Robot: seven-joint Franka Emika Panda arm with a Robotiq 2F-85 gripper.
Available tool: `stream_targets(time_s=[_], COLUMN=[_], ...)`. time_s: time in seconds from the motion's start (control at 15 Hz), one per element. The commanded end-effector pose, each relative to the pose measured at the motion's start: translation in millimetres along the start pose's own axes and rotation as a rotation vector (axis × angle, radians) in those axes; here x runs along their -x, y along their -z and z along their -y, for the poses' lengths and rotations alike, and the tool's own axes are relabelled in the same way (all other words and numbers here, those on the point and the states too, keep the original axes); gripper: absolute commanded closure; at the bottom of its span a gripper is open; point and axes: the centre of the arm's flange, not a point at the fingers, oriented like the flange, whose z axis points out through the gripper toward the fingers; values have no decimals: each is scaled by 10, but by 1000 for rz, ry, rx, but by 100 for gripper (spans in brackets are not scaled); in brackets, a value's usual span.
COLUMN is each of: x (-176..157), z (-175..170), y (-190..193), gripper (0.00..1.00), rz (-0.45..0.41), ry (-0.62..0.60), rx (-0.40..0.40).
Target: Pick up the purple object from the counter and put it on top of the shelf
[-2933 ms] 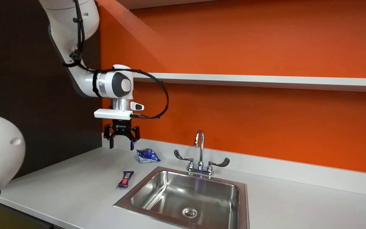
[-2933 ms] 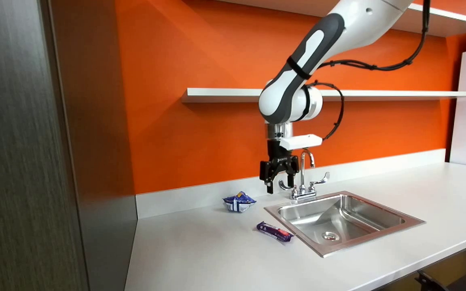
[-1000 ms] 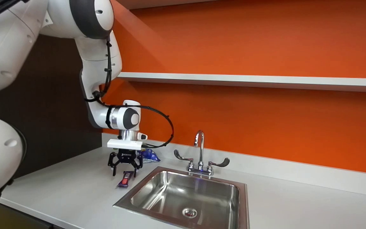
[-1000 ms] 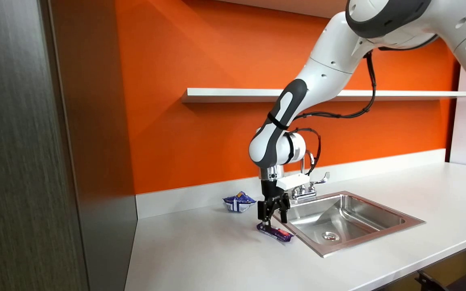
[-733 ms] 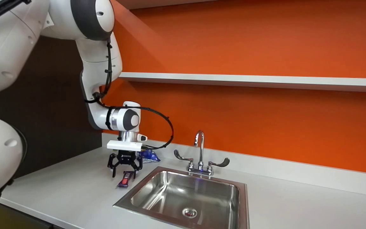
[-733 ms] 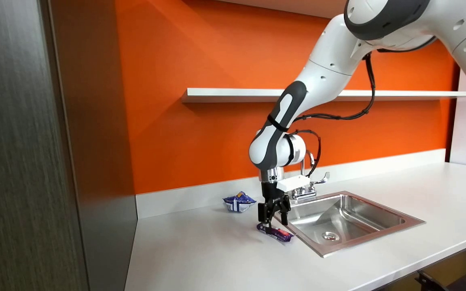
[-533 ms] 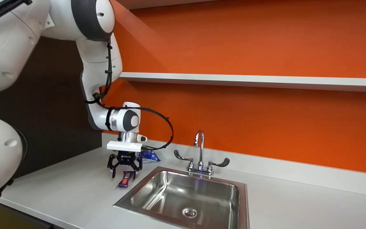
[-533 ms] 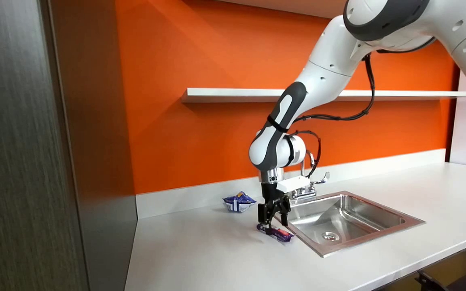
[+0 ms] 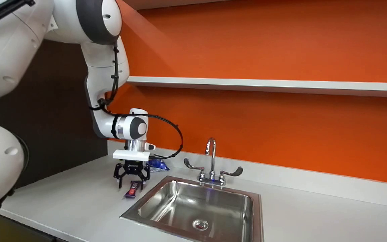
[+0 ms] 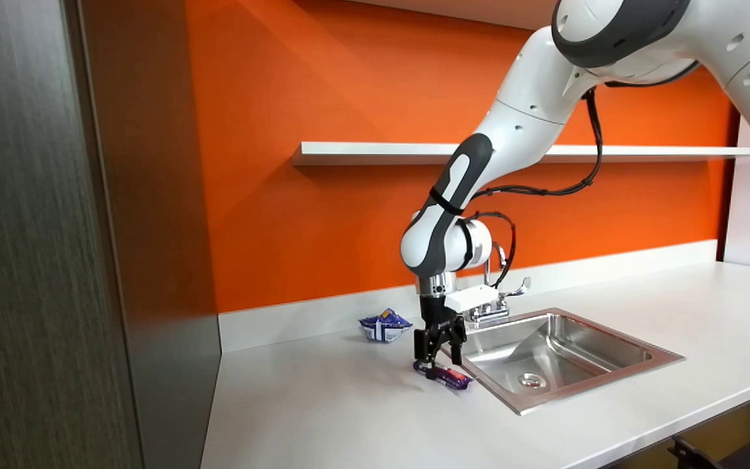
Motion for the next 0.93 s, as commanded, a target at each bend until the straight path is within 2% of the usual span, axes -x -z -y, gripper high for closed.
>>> stream_targets(time_s=[0.0,0.8,0.87], x=[-38,-93,-100], z=[-8,-18,-24], y=[-10,-64,-61], gripper=[0,0,11], rz=[-16,-21,-23], ry=[12,-2,-5], rx=[0,-8,-11])
